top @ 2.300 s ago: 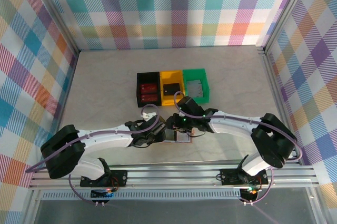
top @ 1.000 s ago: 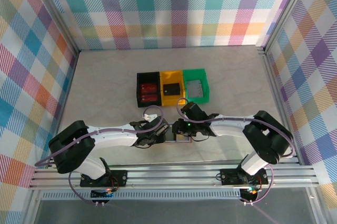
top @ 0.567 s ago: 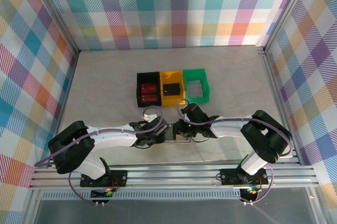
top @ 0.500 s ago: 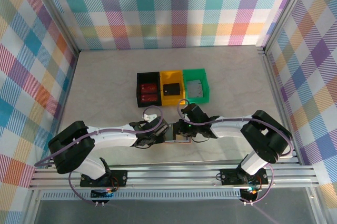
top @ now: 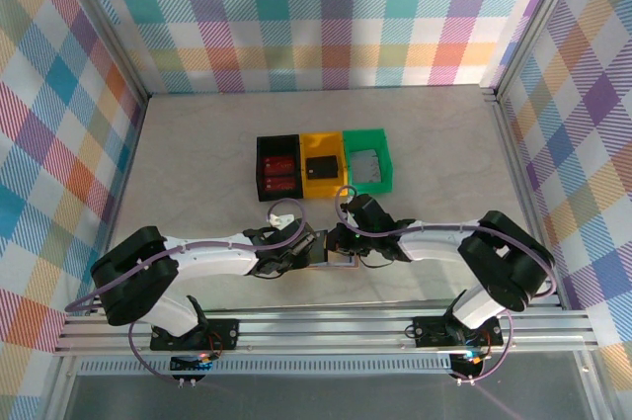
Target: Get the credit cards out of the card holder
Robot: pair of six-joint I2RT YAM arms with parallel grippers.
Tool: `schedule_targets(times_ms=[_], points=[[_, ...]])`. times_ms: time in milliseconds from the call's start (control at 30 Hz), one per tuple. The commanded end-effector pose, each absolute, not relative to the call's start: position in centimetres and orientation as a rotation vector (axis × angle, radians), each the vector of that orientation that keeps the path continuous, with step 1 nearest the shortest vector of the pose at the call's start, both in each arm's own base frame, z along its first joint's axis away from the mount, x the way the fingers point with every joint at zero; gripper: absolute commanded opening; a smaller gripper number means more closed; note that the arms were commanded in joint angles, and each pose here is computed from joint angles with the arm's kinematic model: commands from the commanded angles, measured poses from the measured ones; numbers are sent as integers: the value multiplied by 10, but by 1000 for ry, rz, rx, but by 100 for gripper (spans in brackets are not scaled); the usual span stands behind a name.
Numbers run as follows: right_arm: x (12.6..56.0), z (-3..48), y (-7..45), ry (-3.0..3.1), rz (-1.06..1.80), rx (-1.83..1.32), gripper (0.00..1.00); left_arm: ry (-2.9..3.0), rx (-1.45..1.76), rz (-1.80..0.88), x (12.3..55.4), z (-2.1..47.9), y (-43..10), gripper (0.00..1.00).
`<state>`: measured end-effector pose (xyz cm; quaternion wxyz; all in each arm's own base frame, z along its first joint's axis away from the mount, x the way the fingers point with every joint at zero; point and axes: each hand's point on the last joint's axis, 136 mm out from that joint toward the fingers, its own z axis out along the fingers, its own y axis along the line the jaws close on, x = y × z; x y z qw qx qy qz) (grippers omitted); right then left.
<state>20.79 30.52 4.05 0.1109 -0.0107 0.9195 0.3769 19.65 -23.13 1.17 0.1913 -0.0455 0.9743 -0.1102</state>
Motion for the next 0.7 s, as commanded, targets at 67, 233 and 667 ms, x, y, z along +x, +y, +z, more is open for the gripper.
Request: schedule_targets(times_ms=[67, 233, 667], points=[[206, 40, 298, 2696, 1076, -38, 0, 2829, -122, -360, 180, -20, -241, 45], [206, 40, 293, 2695, 1046, -33, 0, 2832, -123, -358, 180, -20, -240, 45], [204, 42, 285, 2699, 1000, -49, 0, 2832, -114, -363, 180, -18, -242, 45]])
